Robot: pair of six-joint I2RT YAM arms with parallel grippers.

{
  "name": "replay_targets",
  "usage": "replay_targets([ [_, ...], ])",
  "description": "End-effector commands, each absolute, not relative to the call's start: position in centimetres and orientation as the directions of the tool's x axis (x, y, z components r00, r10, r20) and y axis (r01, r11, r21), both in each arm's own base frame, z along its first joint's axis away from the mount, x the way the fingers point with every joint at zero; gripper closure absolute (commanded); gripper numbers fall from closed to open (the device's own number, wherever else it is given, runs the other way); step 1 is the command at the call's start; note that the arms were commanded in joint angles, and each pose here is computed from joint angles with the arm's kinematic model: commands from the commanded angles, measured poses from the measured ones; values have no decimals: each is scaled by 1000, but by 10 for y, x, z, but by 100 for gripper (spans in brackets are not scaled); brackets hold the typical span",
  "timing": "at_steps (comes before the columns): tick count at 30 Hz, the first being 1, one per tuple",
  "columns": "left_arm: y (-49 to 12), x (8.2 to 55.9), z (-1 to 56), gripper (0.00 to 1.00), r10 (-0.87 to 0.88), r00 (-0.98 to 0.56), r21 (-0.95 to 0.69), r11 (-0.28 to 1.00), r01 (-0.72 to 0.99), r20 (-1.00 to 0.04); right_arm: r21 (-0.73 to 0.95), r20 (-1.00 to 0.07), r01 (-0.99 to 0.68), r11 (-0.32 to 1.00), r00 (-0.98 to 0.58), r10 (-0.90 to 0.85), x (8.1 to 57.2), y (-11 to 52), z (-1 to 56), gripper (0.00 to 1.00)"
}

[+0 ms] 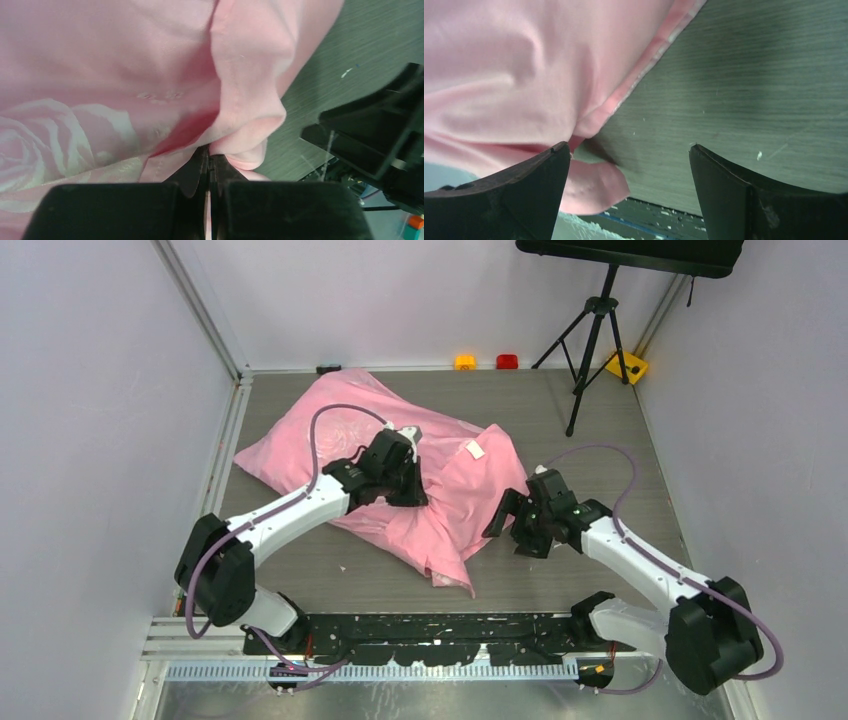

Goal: Remove the pillowcase from the pillow

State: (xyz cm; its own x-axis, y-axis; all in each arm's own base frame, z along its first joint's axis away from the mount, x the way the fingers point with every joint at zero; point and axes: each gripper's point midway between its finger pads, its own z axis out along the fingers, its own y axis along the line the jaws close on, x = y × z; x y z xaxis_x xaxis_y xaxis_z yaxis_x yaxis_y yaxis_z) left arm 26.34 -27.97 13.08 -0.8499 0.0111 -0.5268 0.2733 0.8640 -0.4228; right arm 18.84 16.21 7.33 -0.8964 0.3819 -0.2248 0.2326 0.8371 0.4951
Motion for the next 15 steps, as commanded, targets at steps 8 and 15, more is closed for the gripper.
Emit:
replay_targets([
  [8, -301, 261, 197, 97, -3, -788, -525, 748, 407, -615, 522, -334, 335, 784, -766, 549, 256, 168, 53, 24],
  [15, -284, 249, 204, 95, 28, -779, -483, 771, 416, -626, 484, -372, 381, 788, -725, 579, 273, 160, 36, 38],
])
